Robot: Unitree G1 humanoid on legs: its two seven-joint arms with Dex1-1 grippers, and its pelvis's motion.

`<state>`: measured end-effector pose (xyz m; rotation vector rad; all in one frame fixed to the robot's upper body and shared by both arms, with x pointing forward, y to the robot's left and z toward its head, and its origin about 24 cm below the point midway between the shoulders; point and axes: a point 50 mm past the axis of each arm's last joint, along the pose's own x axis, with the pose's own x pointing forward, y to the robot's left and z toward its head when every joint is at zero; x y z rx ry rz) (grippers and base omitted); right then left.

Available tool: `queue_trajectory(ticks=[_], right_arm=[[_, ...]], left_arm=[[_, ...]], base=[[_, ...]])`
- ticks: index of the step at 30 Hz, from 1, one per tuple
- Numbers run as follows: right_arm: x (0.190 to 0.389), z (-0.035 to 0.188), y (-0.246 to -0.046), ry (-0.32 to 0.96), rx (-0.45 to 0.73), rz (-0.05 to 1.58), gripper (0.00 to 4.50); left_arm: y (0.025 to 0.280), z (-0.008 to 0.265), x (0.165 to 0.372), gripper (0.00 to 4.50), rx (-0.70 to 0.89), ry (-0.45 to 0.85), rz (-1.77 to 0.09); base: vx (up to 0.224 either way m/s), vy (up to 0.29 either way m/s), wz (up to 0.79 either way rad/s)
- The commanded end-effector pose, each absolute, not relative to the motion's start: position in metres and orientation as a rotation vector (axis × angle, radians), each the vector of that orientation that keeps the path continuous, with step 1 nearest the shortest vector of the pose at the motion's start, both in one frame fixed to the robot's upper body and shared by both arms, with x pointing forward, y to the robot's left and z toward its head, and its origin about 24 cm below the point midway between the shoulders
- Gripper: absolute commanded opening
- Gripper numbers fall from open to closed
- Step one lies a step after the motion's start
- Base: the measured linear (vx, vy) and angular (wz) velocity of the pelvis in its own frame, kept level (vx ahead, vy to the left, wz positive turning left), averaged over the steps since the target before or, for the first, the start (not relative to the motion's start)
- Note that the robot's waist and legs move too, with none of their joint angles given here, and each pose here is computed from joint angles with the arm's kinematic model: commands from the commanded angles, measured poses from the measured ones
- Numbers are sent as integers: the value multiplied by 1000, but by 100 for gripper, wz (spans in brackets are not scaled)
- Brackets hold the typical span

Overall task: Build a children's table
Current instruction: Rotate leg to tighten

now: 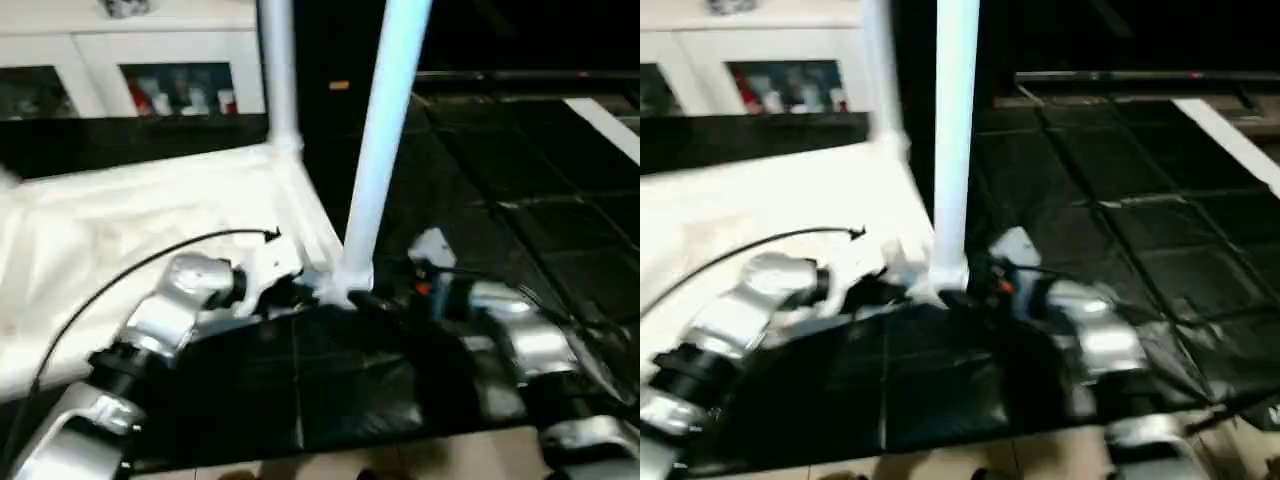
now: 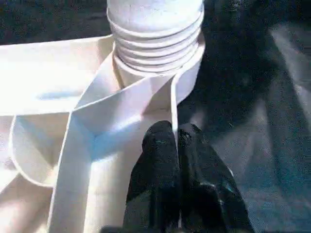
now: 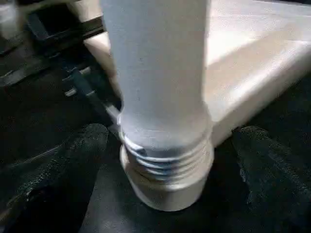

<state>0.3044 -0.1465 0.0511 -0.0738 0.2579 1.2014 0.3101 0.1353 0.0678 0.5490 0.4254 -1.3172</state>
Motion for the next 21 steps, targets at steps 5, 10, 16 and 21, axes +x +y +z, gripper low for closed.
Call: queue_trajectory(ticks=[5, 10, 16, 21], right_arm=[[297, 61, -149, 303, -162, 1428, 444], [297, 63, -140, 326, -202, 1533, 444], [297, 64, -133, 331, -173, 1583, 444], [295, 61, -132, 363, -170, 1615, 406]], left_arm=[[136, 57, 295, 0, 625, 507, -1553], [135, 57, 293, 0, 667, 517, -1648], [132, 57, 291, 0, 681, 518, -1685], [133, 56, 290, 0, 688, 523, -1702]], base=[[0, 0, 0], [0, 0, 0], [0, 0, 0], [0, 0, 0]])
